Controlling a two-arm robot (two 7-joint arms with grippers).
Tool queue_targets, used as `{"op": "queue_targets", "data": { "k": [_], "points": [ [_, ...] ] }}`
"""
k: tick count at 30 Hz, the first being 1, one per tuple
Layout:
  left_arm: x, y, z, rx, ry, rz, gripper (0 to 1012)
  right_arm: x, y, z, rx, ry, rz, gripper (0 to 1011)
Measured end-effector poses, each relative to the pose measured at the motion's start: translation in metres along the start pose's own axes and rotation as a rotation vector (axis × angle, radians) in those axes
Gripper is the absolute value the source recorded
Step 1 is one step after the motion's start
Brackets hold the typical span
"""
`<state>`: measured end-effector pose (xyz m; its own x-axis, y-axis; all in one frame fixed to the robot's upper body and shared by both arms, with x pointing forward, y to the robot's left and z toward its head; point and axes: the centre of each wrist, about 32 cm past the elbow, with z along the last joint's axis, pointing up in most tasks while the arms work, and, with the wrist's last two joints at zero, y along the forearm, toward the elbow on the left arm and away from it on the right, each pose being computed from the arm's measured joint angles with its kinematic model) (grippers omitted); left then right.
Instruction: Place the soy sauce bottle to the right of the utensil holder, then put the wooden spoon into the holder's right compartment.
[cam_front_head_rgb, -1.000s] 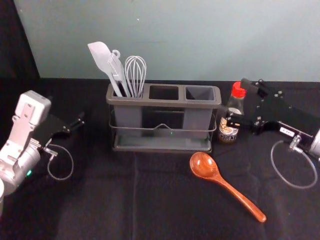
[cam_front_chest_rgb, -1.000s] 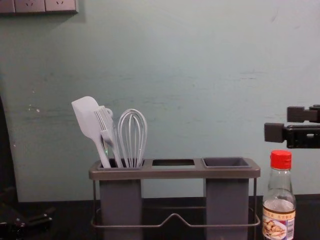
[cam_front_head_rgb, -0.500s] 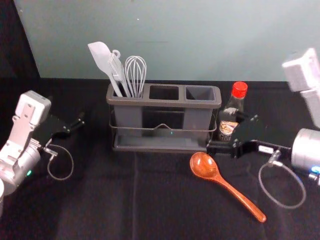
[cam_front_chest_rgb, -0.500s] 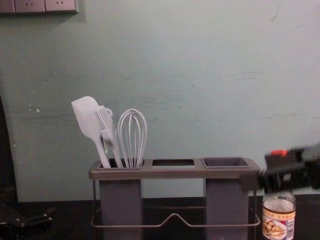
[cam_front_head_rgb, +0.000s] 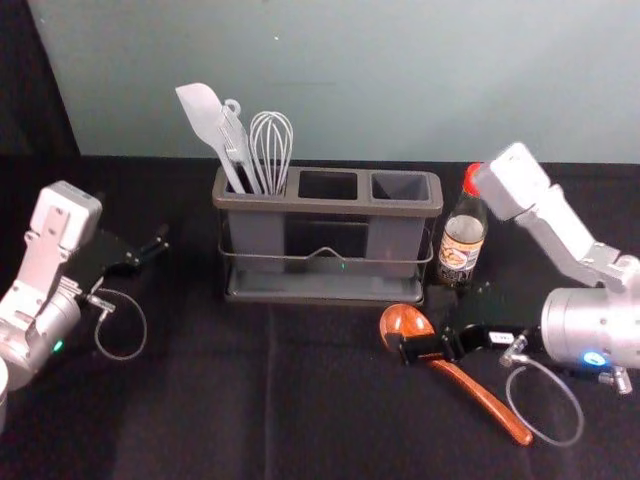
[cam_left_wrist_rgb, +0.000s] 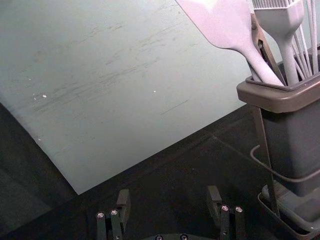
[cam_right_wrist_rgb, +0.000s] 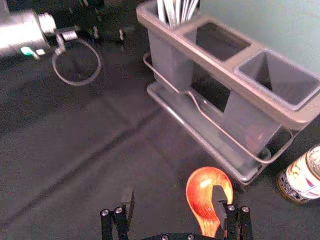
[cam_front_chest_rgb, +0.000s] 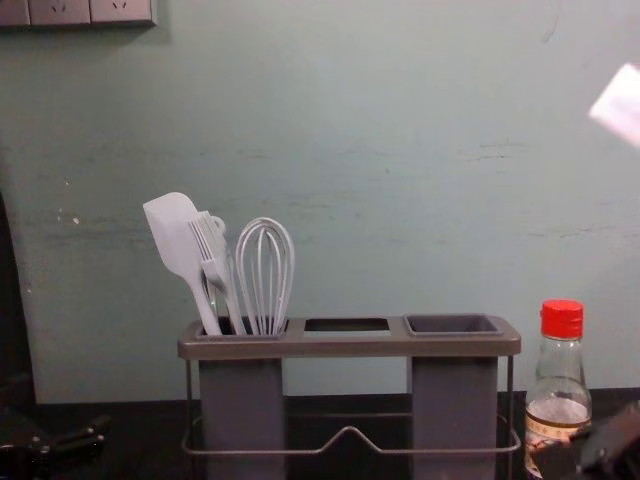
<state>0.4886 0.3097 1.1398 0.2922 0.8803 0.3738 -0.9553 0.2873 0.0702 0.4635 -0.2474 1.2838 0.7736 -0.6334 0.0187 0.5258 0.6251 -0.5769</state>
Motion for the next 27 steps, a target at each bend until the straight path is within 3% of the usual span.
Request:
{"op": "queue_targets", "data": {
  "k": [10, 27],
  "points": [
    [0.0000, 0.0000, 0.0000, 0.000, 0.000, 0.000, 1005, 0.004, 0.016, -0.004, -0.090, -0.013, -0.021, 1002],
    [0.0000, 0.0000, 0.0000, 0.000, 0.000, 0.000, 1005, 0.016, 0.039, -0.010, -0.178, -0.002, -0.032, 1003]
  ]
}}
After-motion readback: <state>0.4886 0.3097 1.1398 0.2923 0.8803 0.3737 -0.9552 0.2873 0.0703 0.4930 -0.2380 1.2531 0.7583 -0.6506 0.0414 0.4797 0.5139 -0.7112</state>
